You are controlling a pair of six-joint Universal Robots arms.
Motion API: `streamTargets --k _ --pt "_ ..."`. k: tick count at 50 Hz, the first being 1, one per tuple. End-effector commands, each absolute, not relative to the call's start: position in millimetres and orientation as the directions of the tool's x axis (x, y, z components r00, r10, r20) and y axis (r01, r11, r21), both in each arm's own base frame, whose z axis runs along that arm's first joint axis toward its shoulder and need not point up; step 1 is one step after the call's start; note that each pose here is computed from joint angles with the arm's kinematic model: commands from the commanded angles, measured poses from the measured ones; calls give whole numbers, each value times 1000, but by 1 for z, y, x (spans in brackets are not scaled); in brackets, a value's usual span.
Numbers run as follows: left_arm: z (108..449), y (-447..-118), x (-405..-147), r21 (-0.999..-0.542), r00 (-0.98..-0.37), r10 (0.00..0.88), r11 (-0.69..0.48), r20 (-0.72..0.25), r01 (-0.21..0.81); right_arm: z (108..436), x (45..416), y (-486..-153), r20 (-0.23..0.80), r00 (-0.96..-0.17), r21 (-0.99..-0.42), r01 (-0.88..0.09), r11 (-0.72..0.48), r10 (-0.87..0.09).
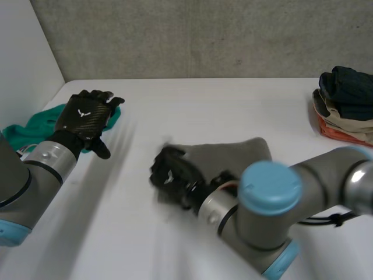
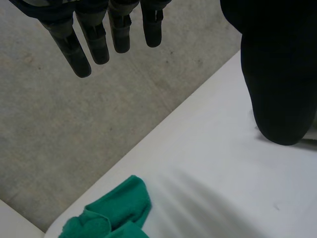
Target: Fold the laundry.
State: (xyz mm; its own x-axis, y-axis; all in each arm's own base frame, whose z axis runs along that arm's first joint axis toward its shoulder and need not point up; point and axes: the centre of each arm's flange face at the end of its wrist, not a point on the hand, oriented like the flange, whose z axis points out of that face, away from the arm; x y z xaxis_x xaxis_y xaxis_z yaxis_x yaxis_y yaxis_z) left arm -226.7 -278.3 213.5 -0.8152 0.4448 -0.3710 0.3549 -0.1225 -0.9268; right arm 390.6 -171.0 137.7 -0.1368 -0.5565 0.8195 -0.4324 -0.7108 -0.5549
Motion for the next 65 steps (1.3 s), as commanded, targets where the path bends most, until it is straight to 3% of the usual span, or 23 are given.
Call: streamTargets --k 1,5,6,11,14,20,28,34,39,44,47,50,54,56,59,60,65 --pt "209 -277 -228 -927 -811 453 -112 -369 359 122 388 -173 794 -185 -579 -521 -627 -579" --pt "211 -277 -229 -926 -811 453 -120 -371 357 165 374 -186 723 -367 -683 -502 -530 -585" --pt "212 -277 -231 -926 -809 456 -128 -372 354 183 364 -196 668 -450 -742 -467 -482 -593" --pt "214 -271 -239 -926 -796 476 -146 -374 348 193 333 -206 472 -581 -874 -406 -266 -663" --pt "213 -268 -242 -927 -790 487 -147 -372 346 175 306 -215 394 -618 -885 -456 -98 -680" --pt "212 -264 -246 -927 -782 500 -148 -371 345 145 257 -241 420 -663 -827 -561 39 -620" --pt "213 -263 -249 -926 -778 505 -156 -374 344 133 225 -268 559 -626 -733 -680 30 -544" --pt "216 -263 -248 -926 -780 501 -162 -375 342 159 236 -283 610 -636 -749 -657 -83 -472" --pt "219 -262 -248 -925 -782 496 -169 -378 339 198 283 -261 624 -613 -774 -567 -281 -484" --pt "225 -260 -248 -926 -785 491 -181 -378 332 190 338 -208 642 -489 -765 -450 -460 -590" --pt "226 -258 -250 -931 -786 498 -180 -365 318 155 362 -171 628 -342 -769 -412 -488 -699" --pt "229 -251 -258 -946 -787 525 -174 -325 275 126 366 -152 603 -235 -766 -436 -472 -763" --pt "240 -248 -269 -963 -793 548 -179 -266 200 122 361 -153 578 -232 -778 -445 -443 -782" --pt "244 -249 -273 -970 -797 555 -176 -239 168 130 360 -155 571 -263 -792 -428 -436 -778" --pt "252 -252 -283 -978 -809 556 -173 -193 114 174 343 -191 540 -447 -838 -367 -404 -713" --pt "254 -252 -288 -980 -809 559 -173 -182 101 192 326 -213 493 -550 -869 -338 -360 -674" --pt "255 -238 -337 -983 -788 597 -176 -147 50 209 282 -258 282 -773 -959 -230 -163 -568"
